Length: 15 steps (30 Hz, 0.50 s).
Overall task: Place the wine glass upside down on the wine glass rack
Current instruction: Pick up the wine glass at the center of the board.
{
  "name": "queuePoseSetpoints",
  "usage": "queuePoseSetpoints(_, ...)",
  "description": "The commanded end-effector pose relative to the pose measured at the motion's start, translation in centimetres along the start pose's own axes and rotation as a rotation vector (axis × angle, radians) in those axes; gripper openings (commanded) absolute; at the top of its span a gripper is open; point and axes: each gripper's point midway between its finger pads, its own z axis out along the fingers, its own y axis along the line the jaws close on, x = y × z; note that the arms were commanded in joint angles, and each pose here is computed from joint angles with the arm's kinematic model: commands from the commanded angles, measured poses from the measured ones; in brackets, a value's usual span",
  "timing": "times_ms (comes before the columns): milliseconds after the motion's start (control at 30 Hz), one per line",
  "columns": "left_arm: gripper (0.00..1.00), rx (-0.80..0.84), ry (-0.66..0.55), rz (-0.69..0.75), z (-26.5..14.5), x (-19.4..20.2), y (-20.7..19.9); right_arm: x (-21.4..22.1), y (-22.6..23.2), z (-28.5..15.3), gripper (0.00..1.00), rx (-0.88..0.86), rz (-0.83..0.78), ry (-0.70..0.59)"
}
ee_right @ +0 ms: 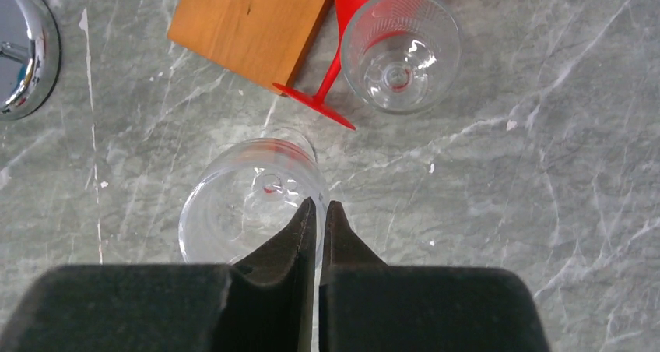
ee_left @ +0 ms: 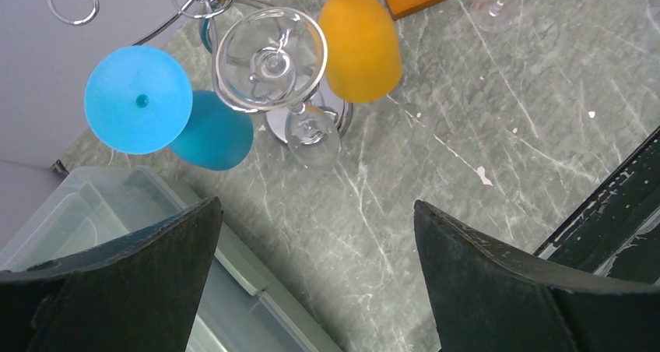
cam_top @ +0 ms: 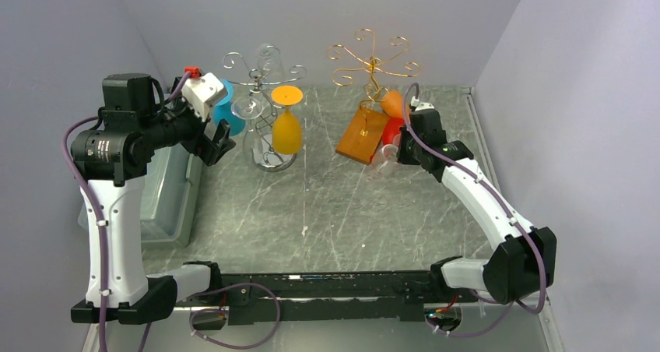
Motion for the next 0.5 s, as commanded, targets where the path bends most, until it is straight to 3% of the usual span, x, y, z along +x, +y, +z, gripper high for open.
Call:
queuePoseSetpoints(0, 0.99, 0.059, -0.096, 0.014, -0.3, -1.9, -1.3, -2.5, 0.9, -2.7, 0.00, -0.057, 0.004, -0.080)
queuePoseSetpoints(233, 0.99, 0.123, -0.202, 0.012, -0.6, -4.3, -2.4, -5.2, 3.3, -9.2, 0.00, -0.223, -0.008, -0.180)
queuePoseSetpoints(467, 0.99, 0.258, -0.334, -0.030, -1.0, -7.1, -4.5, -9.3, 8.1, -18.6, 0.00, -0.558, -0.035, -0.403)
